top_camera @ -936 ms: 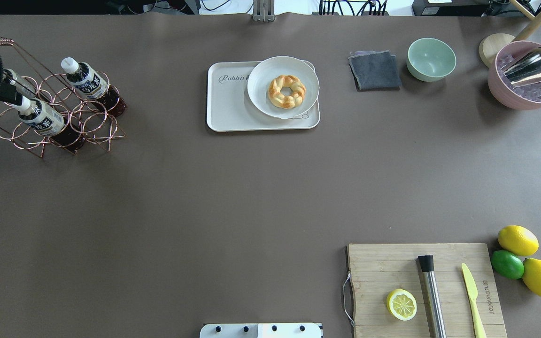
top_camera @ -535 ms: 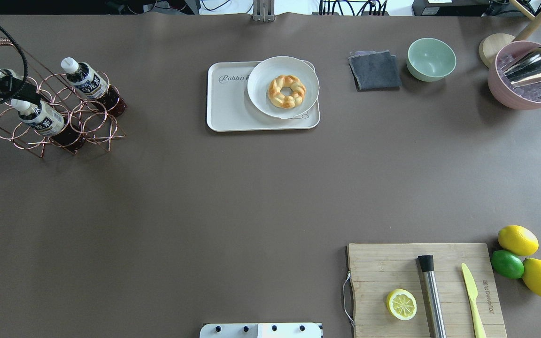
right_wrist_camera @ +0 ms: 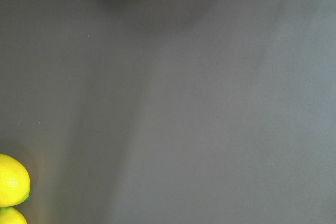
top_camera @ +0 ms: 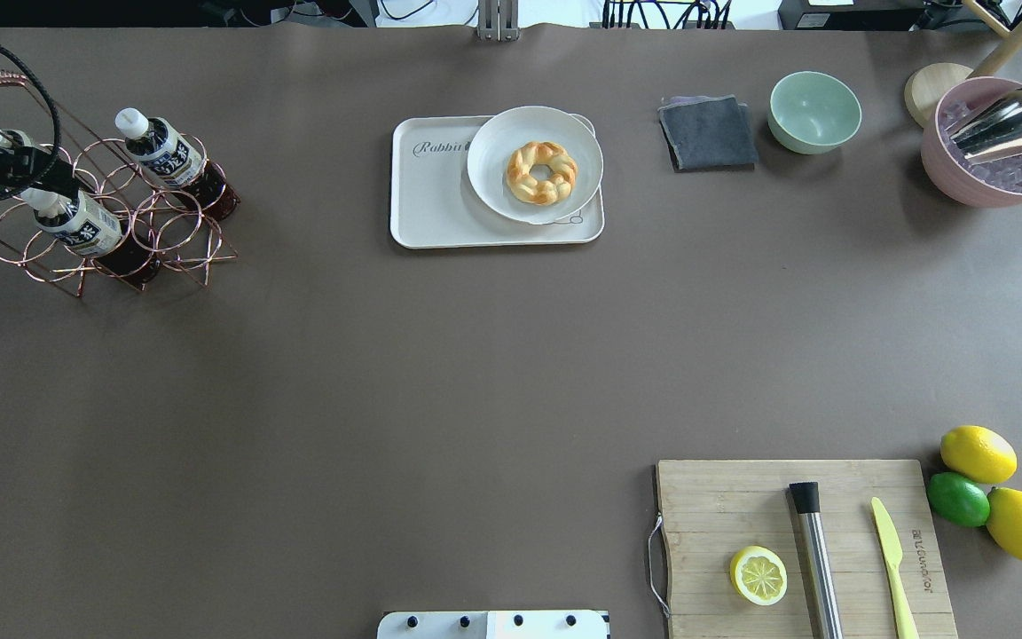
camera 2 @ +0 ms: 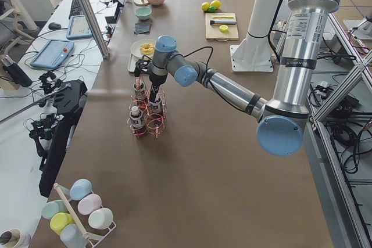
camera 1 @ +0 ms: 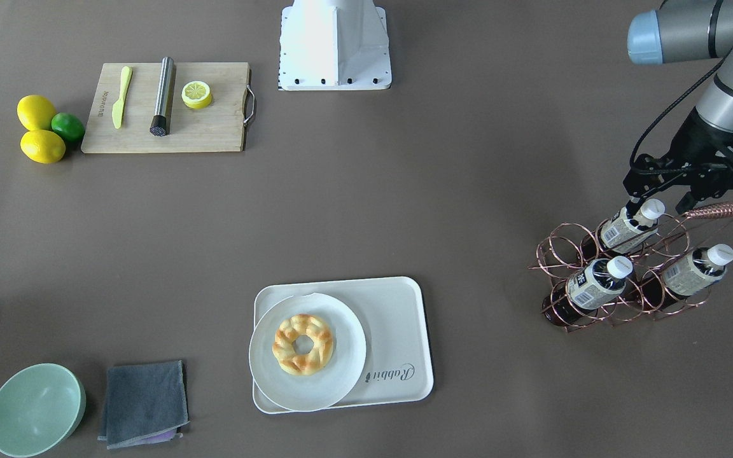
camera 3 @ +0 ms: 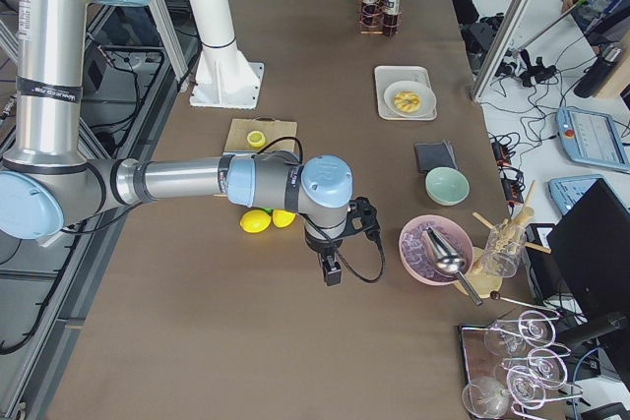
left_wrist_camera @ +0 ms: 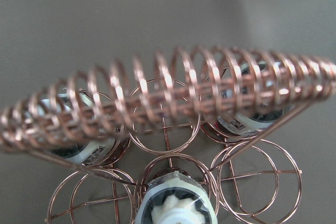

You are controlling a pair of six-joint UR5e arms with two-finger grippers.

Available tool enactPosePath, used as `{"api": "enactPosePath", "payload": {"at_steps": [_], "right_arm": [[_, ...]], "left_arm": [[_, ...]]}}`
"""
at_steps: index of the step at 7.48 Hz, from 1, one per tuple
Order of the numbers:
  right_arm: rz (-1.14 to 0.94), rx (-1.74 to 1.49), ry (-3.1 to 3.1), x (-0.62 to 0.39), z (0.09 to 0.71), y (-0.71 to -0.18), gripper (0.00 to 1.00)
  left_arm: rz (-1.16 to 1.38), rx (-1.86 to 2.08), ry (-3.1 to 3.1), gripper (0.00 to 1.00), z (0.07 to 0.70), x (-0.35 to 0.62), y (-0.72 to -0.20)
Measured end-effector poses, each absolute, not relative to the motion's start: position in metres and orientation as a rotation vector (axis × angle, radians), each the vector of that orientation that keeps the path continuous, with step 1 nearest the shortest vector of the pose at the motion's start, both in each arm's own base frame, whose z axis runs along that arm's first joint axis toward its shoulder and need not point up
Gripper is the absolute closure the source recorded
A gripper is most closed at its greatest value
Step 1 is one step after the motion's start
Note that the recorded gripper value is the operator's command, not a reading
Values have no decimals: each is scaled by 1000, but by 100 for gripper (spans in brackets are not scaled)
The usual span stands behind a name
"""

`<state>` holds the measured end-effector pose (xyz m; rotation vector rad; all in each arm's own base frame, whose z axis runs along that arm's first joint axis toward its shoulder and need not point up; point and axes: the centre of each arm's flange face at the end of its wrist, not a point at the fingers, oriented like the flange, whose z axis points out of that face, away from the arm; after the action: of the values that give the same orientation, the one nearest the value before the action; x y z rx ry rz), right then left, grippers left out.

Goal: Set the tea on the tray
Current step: 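Lower the left gripper onto a tea bottle cap in the copper rack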

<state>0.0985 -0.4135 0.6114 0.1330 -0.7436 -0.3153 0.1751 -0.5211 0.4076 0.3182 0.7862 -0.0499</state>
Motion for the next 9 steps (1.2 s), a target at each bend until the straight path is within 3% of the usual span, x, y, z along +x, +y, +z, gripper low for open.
{"api": "enactPosePath", "payload": {"at_steps": [2,3,4,5,9], "right_arm": [[-315,132,-745,98,612,-413,0],[-315,132,-745,98,612,-413,0],[-316,133,-745,98,612,-413,0],[-317,137,-744,99,610,-413,0],[-316,143,-749,98,607,-413,0]], "left_arm": [[-51,313,785,25,411,176,-520],[-52,310,785,41,412,176,-520],[-45,302,786,80,413,183,-517],[-42,297,787,100,414,187,-516],[-30,293,794,100,409,188,-515]]}}
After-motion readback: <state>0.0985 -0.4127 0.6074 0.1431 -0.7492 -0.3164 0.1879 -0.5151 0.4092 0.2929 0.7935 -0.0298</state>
